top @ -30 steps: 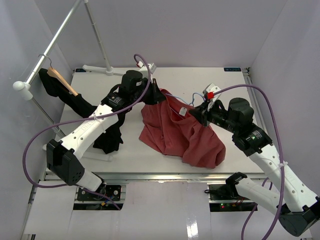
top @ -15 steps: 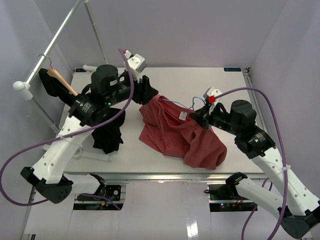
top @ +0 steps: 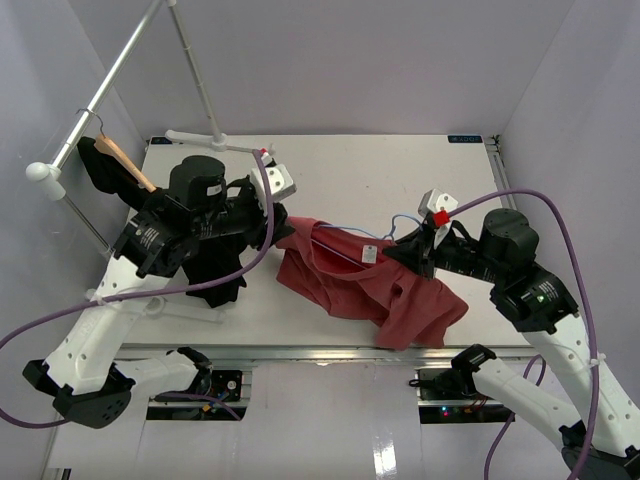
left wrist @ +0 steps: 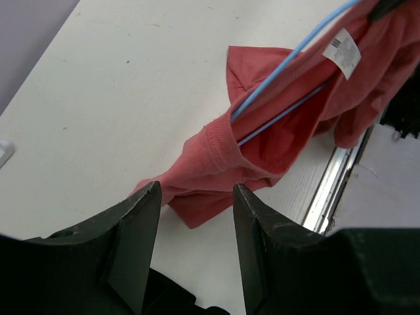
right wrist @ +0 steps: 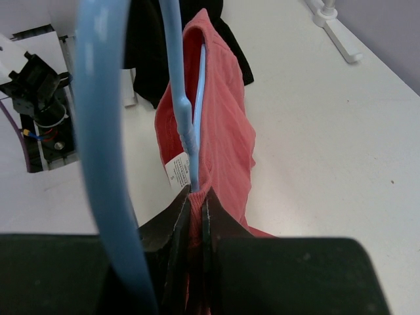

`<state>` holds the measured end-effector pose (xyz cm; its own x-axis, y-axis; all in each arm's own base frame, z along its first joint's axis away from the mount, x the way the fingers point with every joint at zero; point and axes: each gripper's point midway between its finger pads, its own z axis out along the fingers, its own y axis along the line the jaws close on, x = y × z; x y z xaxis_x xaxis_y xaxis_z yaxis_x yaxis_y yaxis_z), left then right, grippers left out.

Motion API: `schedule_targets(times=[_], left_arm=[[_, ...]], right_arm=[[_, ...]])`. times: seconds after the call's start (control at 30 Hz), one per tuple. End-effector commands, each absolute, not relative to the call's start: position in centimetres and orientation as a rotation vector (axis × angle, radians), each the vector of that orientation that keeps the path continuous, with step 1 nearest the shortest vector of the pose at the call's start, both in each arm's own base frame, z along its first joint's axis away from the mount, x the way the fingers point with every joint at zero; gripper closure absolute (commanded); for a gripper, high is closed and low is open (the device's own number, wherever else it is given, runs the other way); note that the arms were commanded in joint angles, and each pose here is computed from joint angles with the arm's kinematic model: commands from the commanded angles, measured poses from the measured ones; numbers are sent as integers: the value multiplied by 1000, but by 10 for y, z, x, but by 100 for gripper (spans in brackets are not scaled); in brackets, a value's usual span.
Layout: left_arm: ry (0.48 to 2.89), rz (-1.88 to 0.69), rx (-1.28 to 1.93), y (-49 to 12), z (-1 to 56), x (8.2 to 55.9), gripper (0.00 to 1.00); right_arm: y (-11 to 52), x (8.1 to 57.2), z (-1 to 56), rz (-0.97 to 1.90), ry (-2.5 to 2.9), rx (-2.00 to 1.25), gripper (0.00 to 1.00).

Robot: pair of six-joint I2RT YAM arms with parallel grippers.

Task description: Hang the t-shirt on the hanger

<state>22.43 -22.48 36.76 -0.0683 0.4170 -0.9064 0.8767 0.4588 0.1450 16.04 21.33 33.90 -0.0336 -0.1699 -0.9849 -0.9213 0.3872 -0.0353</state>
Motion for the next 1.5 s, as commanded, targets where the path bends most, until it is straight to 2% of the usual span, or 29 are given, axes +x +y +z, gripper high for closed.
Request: schedule_targets(times=[0.0, 0.43, 0.63, 0.7, 0.8, 0.87, 0.9, 1.13, 1.47], left_arm=[[1531, -638, 1298, -223, 376, 184, 41], [1479, -708, 1454, -237, 342, 178, 43], [1431, -795, 1526, -248, 333, 171, 50], [1412, -819, 1543, -250, 332, 167, 60], [1339, -912, 1574, -259, 338, 157, 83], [1295, -966, 1582, -264, 346, 152, 92], [1278, -981, 1581, -266, 351, 151, 93], [1250, -1077, 1540, -279, 371, 152, 80], [1229, -1163, 1548, -289, 367, 151, 77]], right_arm=[[211, 137, 371, 850, 1362, -1079, 92], [218, 116, 383, 942, 1267, -1157, 92], [221, 123, 388, 929, 1263, -1160, 92], [223, 125, 388, 929, 1265, -1165, 92], [227, 127, 389, 942, 1252, -1174, 92], [231, 129, 384, 958, 1256, -1186, 92], [232, 131, 382, 963, 1260, -1190, 92], [247, 139, 371, 1020, 1247, -1218, 92], [255, 162, 360, 1007, 1316, -1180, 92]])
